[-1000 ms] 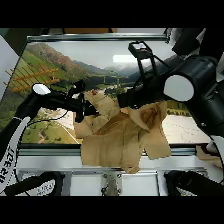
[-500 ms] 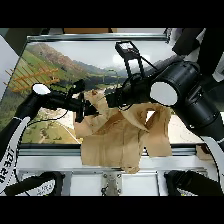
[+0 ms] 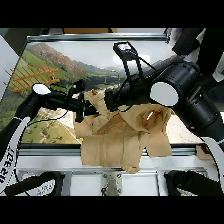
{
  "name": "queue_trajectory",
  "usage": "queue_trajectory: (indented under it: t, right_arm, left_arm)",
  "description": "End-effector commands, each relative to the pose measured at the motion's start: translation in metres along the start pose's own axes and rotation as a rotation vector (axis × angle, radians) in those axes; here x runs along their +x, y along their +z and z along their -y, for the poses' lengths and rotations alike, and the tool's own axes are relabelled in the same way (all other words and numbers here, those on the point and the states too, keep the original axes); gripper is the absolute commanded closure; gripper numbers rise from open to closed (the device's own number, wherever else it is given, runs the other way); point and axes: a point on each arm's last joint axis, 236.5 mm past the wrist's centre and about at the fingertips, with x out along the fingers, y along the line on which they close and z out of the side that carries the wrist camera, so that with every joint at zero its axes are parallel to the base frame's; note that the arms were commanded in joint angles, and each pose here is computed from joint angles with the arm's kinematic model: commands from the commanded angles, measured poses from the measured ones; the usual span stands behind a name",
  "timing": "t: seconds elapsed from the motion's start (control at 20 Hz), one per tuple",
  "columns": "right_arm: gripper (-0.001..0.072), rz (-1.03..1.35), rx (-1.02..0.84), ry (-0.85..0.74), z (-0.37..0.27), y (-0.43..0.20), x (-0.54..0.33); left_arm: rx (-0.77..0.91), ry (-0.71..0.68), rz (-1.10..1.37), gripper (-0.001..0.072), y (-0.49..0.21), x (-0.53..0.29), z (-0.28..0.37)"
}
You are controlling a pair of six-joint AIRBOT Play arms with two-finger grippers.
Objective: Fold the clothes and pants, and hang the long-sleeved shirts on hangers.
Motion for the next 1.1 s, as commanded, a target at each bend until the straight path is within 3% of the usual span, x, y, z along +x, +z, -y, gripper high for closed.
queue_trajectory:
  t: [0.0, 0.15, 0.45, 0.75, 0.85, 1.05]
  right_arm:
    - [0.0086, -0.032, -0.001, -0.009, 0.004, -0.009, -0.007]
    - [0.0086, -0.075, -0.004, 0.048, 0.006, -0.018, -0.022]
    - [0.0072, -0.016, -0.235, 0.432, 0.015, -0.01, -0.083]
    - [0.0075, 0.14, -0.118, 0.304, 0.109, 0.028, -0.096]
    - [0.0075, 0.17, -0.25, 0.269, 0.128, 0.028, -0.096]
    - [0.0076, 0.266, -0.325, 0.413, 0.158, 0.012, -0.098]
  left_arm:
    - [0.003, 0.0, 0.0, 0.0695, 0.0, 0.0, 0.0]
    - [0.004, 0.0, 0.0, 0.0695, 0.0, 0.0, 0.0]
    - [0.003, 0.0, 0.0, 0.0695, 0.0, 0.0, 0.0]
    - [0.003, 0.0, -0.001, 0.0694, 0.0, 0.0, 0.0]
    - [0.003, 0.0, -0.001, 0.0695, 0.0, 0.0, 0.0]
    - [0.003, 0.0, -0.001, 0.0694, 0.0, 0.0, 0.0]
